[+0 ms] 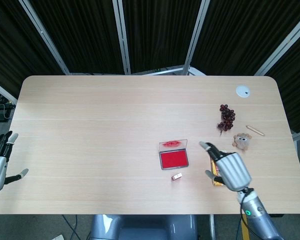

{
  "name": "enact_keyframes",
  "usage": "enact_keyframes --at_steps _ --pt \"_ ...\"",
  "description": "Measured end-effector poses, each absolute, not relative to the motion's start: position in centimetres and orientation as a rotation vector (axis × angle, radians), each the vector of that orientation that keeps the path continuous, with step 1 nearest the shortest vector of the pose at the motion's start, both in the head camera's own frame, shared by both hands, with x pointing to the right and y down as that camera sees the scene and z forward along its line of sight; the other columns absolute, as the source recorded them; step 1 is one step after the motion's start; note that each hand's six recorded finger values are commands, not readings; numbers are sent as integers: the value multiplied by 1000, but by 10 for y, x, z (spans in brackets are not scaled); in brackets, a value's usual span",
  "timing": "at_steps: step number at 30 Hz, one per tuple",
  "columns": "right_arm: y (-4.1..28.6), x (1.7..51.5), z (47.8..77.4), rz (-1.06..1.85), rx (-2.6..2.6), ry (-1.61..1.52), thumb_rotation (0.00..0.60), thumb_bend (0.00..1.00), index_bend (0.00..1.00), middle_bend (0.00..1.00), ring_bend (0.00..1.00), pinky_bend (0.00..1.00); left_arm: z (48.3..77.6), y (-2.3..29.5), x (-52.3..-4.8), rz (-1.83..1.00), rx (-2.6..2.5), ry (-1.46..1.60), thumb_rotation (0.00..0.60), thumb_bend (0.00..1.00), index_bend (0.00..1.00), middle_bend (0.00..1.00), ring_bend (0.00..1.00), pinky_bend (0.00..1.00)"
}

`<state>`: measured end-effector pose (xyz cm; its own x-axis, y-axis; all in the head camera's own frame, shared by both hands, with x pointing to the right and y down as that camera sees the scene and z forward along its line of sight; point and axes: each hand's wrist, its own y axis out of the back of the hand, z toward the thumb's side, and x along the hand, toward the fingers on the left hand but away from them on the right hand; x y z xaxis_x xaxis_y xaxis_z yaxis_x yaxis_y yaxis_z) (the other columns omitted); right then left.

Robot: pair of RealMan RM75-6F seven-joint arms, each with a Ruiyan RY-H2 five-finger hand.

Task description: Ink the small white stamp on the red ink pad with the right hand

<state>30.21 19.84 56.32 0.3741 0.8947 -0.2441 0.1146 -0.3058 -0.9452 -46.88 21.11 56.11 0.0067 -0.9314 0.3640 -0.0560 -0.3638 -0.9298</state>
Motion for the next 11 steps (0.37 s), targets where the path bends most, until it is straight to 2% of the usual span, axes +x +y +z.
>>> enact_keyframes --at_steps 2,4,6,11 --pt "203 321 554 1085 -1678 -934 600 0 0 0 36 159 559 212 -469 -1447 -1524 1056 600 0 0 0 0 0" --pt "207 341 548 1144 -1661 -957 600 0 0 0 0 32 555 212 -469 -1435 -1524 1061 600 0 0 0 0 0" --pt "210 352 545 1180 -1638 -961 600 0 0 0 0 0 552 213 -469 -1425 -1522 1068 600 0 0 0 0 0" --pt "216 371 547 1287 -1561 -922 600 0 0 0 0 0 545 216 -470 -1406 -1517 1078 600 0 0 0 0 0"
